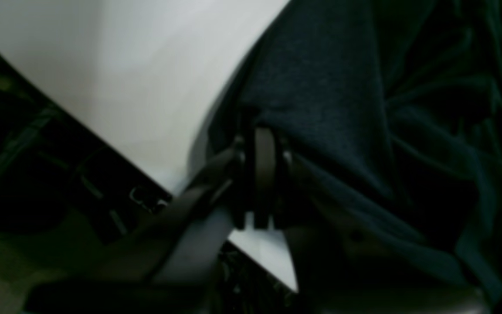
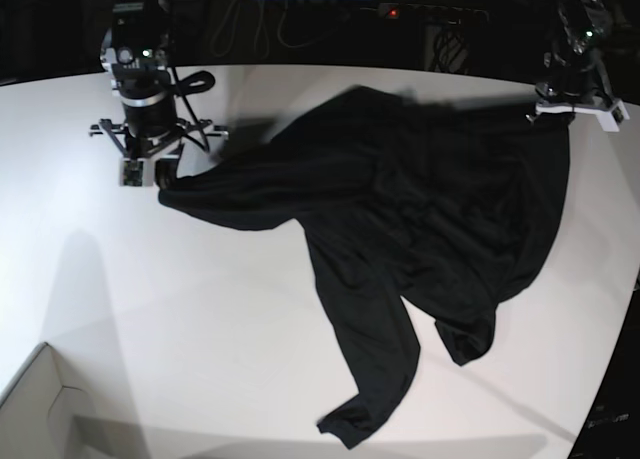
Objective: Layout the t-shirt on the table in an organized manner, then fold the t-shirt properly
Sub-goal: 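Pull the shirt apart with both grippers, spreading it across the table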
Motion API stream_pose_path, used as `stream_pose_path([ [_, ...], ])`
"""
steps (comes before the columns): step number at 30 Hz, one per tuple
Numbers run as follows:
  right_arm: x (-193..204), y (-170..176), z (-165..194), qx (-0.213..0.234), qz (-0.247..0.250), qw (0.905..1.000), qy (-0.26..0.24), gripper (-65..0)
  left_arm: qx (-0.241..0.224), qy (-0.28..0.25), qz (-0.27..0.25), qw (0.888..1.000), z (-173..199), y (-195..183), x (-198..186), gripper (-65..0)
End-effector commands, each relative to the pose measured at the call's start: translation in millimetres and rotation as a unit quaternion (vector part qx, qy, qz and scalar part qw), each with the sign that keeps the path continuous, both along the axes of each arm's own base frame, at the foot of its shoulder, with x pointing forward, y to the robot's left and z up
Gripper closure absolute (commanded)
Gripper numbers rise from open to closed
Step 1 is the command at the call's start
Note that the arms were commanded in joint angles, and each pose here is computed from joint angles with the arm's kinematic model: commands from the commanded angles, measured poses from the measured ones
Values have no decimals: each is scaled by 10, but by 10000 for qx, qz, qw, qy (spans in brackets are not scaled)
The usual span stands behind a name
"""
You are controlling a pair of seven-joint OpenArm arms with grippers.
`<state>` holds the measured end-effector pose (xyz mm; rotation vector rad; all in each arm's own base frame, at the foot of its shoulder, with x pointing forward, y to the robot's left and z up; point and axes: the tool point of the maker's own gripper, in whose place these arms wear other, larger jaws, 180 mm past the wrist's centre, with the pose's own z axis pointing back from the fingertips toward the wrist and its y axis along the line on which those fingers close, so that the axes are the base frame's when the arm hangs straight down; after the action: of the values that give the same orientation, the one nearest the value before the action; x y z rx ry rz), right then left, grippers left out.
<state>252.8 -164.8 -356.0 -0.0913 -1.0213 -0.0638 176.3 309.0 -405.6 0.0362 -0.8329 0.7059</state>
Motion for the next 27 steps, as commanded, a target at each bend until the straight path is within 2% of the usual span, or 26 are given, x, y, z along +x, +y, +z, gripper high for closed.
stream_pose_path([
  [1, 40, -25, 109, -49, -12, 9998, -217, 0, 146, -116, 28, 9998, 88, 61, 5, -1],
  [6, -38, -2, 50, -36, 16, 9999, -102, 0, 307, 13, -65, 9995, 134, 118, -116, -16],
  [9, -59, 6, 34, -31, 31, 10000, -71, -8, 280, 171, -227, 9992, 184, 92, -131, -109],
  [12, -117, 6, -5, -32, 31, 10000, 6, -106, 254, 238, -201, 9992, 278, 111, -159, -217],
  [15, -169, 6, -28, -36, 34, 10000, 45, -209, 246, 229, -107, 9994, 373, 139, -191, -271],
  [19, -217, 6, -58, -36, 34, 9999, 106, -277, 89, -110, -81, 9999, 534, 117, -122, -288],
  [24, -280, 33, -7, -8, 27, 10000, 84, -281, -379, -431, -143, 9982, 567, -22, -24, -288],
  [27, -291, 45, 42, 17, 2, 10000, 31, -281, -608, -472, -412, 9962, 504, -254, 120, -286],
])
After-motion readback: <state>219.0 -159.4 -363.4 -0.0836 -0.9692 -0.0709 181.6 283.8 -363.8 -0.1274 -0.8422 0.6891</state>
